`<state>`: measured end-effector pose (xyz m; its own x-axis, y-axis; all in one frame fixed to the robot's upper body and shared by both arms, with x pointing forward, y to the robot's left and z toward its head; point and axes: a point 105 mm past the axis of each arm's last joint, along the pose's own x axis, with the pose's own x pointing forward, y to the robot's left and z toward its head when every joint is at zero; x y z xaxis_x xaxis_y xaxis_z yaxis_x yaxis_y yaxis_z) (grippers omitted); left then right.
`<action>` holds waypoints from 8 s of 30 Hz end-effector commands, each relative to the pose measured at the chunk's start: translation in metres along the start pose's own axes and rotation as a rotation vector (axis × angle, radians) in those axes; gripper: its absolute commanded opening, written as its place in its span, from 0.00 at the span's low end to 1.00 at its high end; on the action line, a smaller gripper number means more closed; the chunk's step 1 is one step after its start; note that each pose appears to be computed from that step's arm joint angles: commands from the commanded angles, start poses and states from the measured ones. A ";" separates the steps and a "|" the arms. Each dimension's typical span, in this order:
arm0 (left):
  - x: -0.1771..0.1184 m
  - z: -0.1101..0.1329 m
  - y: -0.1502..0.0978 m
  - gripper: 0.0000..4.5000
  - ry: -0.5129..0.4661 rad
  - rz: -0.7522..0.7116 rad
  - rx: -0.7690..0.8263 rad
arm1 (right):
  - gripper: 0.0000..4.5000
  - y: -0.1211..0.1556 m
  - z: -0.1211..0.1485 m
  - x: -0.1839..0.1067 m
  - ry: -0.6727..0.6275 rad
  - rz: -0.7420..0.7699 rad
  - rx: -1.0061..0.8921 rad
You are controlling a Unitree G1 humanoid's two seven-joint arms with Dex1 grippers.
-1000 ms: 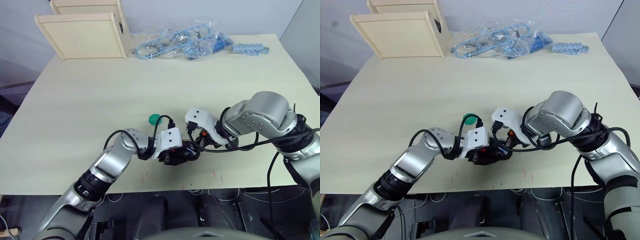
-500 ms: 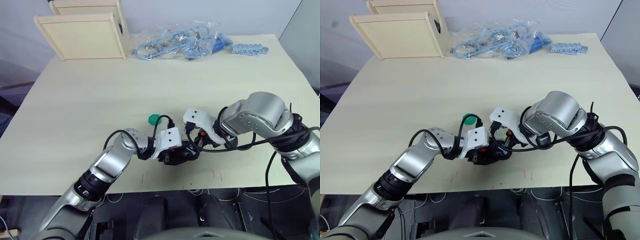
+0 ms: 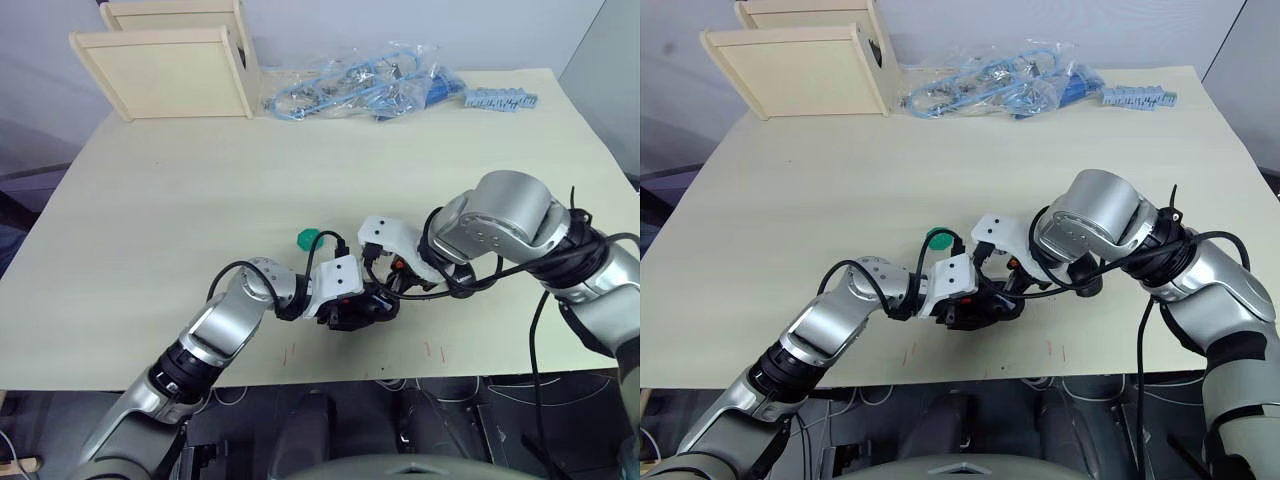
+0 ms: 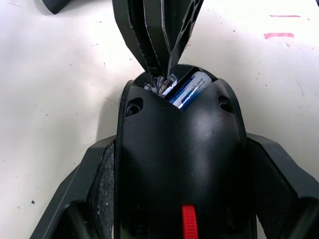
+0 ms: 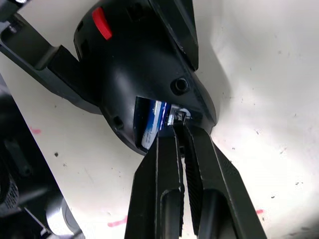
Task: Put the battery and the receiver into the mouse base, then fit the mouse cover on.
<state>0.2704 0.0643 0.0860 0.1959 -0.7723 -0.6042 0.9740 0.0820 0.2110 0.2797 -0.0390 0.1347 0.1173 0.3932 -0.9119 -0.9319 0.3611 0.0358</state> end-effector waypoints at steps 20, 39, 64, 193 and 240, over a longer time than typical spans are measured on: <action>0.010 -0.008 -0.011 0.66 0.013 -0.037 -0.023 | 0.00 0.017 -0.008 0.019 0.079 0.088 0.004; 0.011 -0.008 -0.013 0.66 0.012 -0.043 -0.025 | 0.00 0.015 0.009 0.005 0.050 0.077 -0.016; 0.012 -0.008 -0.013 0.66 0.010 -0.042 -0.025 | 0.00 0.016 0.012 -0.006 0.091 0.101 -0.037; 0.017 -0.010 -0.014 0.66 -0.003 -0.027 -0.033 | 0.00 0.008 0.009 0.017 0.196 0.095 0.069; 0.022 -0.014 -0.022 0.66 -0.140 -0.026 -0.075 | 0.00 0.013 0.003 0.021 0.286 0.118 0.051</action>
<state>0.2667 0.0643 0.0735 0.2220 -0.8440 -0.4882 0.9683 0.1321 0.2120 0.2865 -0.0260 0.1295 -0.0101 0.2111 -0.9774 -0.9084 0.4067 0.0972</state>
